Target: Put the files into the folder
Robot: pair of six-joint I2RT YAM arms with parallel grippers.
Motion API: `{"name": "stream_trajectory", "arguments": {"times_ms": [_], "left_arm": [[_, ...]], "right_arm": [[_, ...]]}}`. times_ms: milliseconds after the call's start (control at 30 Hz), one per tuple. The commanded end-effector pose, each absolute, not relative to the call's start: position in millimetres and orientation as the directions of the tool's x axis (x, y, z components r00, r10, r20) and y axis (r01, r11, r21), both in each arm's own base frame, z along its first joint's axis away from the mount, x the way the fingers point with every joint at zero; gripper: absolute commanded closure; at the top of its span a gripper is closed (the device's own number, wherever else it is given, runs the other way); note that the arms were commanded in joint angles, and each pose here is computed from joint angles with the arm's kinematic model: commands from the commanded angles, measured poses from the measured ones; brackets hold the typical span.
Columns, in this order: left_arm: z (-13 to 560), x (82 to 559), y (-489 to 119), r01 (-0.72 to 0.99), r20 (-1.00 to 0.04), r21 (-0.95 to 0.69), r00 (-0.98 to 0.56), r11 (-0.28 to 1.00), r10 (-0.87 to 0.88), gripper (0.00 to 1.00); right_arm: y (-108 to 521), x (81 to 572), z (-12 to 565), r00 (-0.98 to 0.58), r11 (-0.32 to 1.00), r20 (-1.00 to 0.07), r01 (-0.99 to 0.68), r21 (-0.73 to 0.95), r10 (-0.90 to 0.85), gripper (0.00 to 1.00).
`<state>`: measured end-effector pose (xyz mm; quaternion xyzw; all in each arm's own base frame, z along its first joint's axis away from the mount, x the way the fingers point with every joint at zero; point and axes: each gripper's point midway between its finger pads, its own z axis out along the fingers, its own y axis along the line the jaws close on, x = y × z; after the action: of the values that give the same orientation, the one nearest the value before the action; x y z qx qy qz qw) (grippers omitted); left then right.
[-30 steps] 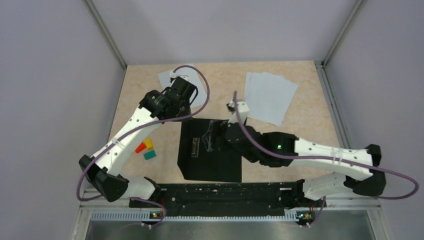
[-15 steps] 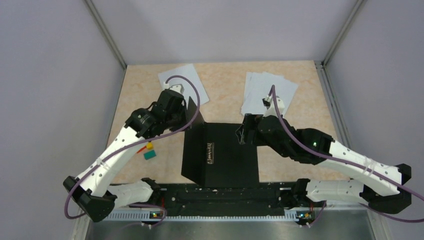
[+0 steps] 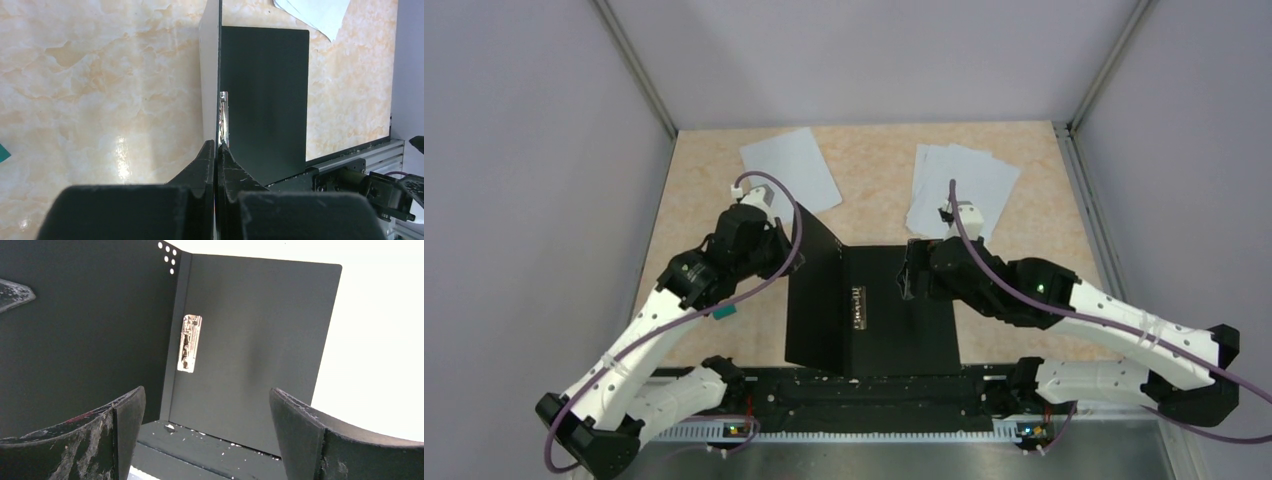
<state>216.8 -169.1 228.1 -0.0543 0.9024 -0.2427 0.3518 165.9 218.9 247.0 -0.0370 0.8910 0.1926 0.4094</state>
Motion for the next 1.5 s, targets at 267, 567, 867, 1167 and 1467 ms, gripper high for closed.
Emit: {"name": "stream_trajectory", "arguments": {"times_ms": [267,567,867,1167,1467], "left_arm": [[192,229,-110,-0.113,-0.644,-0.295,-0.71,0.949,-0.285,0.57],[191,257,-47,-0.381,-0.692,-0.139,-0.623,0.914,-0.365,0.29],[242,270,-46,-0.323,-0.755,-0.165,-0.567,0.932,-0.33,0.28],[192,248,-68,-0.239,-0.673,-0.242,-0.657,0.94,-0.34,0.36],[186,259,-80,-0.226,-0.648,-0.265,-0.678,0.938,-0.346,0.34]], "right_arm": [[246,174,206,-0.709,0.932,-0.702,-0.206,0.297,0.067,0.09],[276,183,154,-0.746,0.939,-0.662,-0.176,0.296,0.069,0.14],[324,199,99,-0.771,0.953,-0.634,-0.231,0.194,-0.058,0.24],[349,205,59,-0.759,0.956,-0.627,-0.284,0.077,-0.175,0.26],[339,203,27,-0.781,0.962,-0.593,-0.271,0.037,-0.198,0.33]]}}
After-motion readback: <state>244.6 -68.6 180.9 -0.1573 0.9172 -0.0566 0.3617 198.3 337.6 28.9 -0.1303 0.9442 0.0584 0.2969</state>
